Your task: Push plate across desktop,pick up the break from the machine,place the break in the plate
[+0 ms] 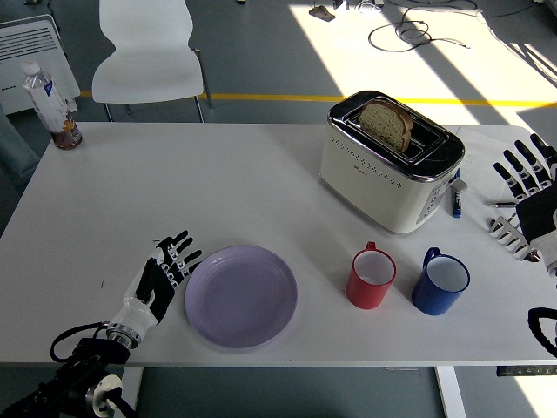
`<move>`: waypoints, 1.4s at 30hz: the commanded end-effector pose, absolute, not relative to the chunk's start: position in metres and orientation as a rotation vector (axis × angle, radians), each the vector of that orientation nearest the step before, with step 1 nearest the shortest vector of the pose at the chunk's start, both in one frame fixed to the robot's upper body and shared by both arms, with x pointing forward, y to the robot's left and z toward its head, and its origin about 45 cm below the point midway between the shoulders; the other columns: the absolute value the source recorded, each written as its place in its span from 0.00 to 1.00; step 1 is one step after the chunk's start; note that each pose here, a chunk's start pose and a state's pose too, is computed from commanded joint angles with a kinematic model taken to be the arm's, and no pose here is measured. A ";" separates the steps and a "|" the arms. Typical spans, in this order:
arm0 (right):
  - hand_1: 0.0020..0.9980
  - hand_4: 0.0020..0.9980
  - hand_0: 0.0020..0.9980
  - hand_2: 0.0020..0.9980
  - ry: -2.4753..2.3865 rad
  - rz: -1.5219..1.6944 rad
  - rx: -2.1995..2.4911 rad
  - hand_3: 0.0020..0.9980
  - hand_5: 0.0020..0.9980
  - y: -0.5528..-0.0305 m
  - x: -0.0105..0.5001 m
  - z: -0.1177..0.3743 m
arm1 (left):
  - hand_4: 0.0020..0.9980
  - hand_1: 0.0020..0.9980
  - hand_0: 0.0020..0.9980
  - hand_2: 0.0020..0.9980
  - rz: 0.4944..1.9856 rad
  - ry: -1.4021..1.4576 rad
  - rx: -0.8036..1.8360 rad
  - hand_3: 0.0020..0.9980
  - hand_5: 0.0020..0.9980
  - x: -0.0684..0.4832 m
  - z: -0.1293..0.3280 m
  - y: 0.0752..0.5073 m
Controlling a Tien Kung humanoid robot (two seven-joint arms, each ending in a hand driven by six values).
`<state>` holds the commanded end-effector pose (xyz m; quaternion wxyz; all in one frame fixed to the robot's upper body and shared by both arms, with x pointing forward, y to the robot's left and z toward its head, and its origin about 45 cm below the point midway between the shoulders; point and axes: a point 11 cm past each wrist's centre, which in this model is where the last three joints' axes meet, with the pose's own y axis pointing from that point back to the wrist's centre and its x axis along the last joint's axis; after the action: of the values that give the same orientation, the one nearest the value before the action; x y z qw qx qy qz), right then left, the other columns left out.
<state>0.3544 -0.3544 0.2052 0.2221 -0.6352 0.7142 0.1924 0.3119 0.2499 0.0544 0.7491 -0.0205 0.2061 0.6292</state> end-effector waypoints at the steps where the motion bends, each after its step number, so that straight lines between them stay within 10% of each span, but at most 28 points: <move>1: 0.75 0.53 0.78 0.75 1.973 0.532 -1.755 0.76 0.53 -0.354 0.354 0.205 | 0.53 0.84 0.77 0.96 1.375 0.451 -0.045 0.95 1.00 0.312 0.054 0.250; 42: 0.74 0.52 0.77 0.75 1.997 0.566 -1.757 0.76 0.54 -0.354 0.346 0.192 | 0.53 0.85 0.77 0.96 1.348 0.472 -0.063 0.94 1.00 0.315 0.051 0.225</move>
<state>0.3462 -0.3539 0.1921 0.2098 -0.6317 0.7180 0.2036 0.3152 0.2250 0.0514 0.7552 -0.0287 0.2166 0.6180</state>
